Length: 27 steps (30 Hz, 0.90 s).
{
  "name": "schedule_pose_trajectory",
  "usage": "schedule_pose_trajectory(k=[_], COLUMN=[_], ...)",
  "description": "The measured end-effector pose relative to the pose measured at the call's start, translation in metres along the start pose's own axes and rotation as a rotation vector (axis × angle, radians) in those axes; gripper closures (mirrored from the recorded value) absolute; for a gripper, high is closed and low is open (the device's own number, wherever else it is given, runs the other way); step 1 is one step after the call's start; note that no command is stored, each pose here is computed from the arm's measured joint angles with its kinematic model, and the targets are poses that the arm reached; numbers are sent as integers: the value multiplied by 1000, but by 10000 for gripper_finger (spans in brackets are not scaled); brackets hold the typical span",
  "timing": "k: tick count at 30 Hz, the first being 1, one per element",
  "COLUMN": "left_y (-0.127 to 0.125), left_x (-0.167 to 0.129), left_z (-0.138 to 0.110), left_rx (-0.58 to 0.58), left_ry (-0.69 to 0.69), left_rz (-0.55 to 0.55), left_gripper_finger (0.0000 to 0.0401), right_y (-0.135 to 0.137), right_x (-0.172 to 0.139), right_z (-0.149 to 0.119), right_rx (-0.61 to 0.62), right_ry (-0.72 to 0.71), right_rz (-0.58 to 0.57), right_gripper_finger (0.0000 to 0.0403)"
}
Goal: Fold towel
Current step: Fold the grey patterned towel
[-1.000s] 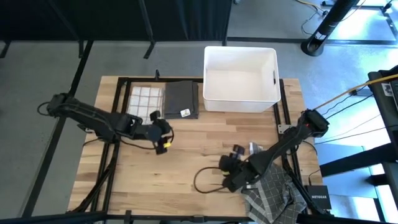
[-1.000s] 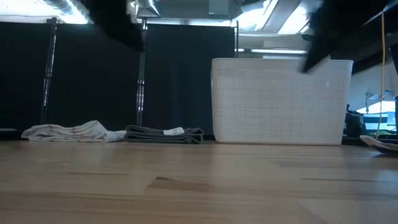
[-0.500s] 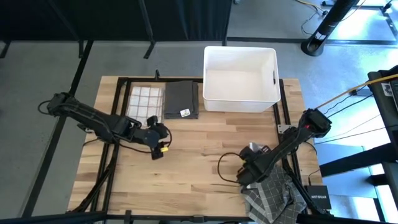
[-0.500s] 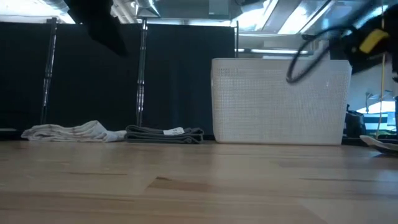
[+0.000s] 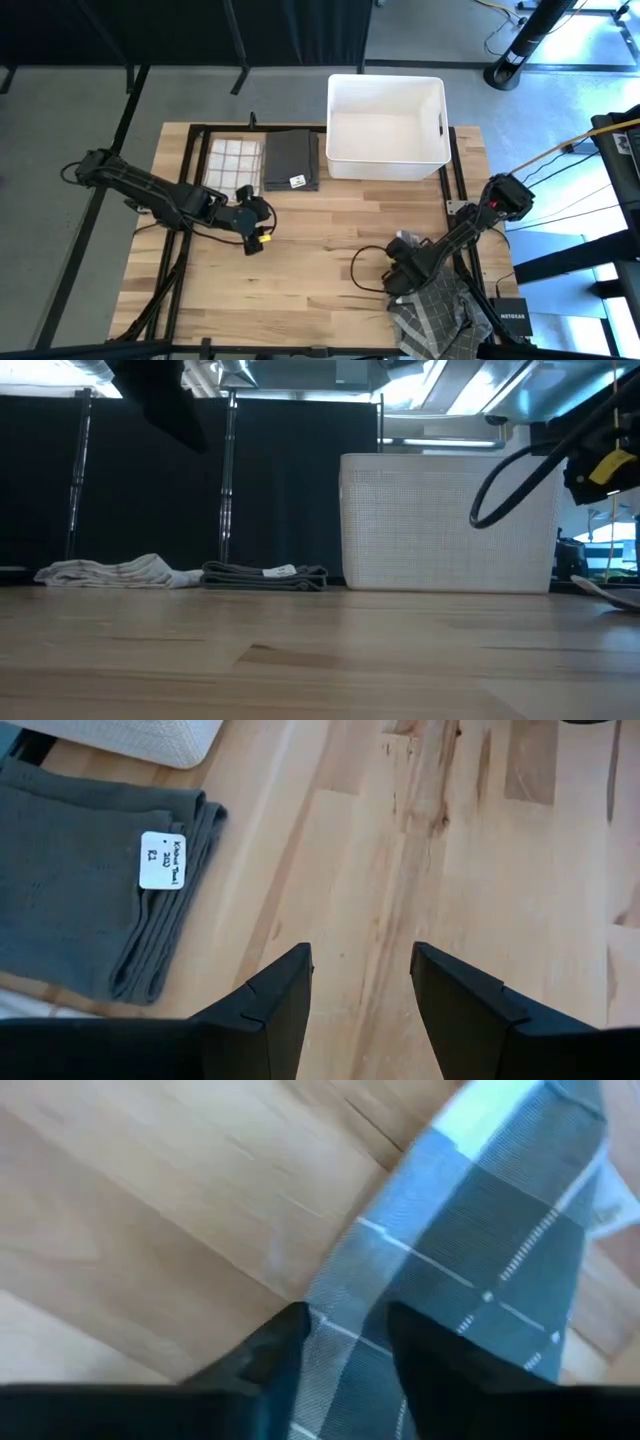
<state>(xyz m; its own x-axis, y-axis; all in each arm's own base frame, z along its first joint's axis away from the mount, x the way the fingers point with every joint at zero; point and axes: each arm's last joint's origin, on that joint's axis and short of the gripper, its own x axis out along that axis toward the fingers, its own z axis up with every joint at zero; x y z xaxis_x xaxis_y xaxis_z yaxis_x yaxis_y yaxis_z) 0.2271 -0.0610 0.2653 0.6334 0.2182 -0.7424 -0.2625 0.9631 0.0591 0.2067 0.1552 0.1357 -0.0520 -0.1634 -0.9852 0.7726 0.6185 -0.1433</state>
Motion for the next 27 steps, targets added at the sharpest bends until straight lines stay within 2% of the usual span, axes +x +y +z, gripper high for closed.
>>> schedule_pose_trajectory(k=[5, 7, 11, 14, 17, 20, 22, 25, 27], left_y=[0, 0, 0, -1, -1, -1, -1, -1, -2], left_x=[0, 0, 0, 0, 0, 0, 0, 0, 0], left_z=[0, 0, 1, 1, 3, 3, 2, 2, 2], left_rx=[0, 0, 16, 34, 41, 41, 40, 22, 22], left_ry=[0, -1, -6, -13, -25, -24, -22, -12, -4], left_rz=[0, 0, -1, -3, -8, -7, -7, -19, -37], left_gripper_finger=[235, 235, 235, 235, 235, 235, 235, 235, 235], right_y=[8, 15, 36, 55, 69, 72, 68, 52, 41], right_x=[-4, -13, -37, -54, -63, -63, -57, -47, -42], right_z=[5, 8, 18, 27, 38, 45, 46, 42, 36], right_rx=[-63, -85, -156, -223, -265, -286, -244, -230, -185], right_ry=[-142, -236, -511, -735, -825, -722, -549, -216, -80], right_rz=[39, 70, 175, 265, 353, 436, 463, 368, 266], right_gripper_finger=[364, 392, 382, 395, 395, 383, 370, 331, 297])
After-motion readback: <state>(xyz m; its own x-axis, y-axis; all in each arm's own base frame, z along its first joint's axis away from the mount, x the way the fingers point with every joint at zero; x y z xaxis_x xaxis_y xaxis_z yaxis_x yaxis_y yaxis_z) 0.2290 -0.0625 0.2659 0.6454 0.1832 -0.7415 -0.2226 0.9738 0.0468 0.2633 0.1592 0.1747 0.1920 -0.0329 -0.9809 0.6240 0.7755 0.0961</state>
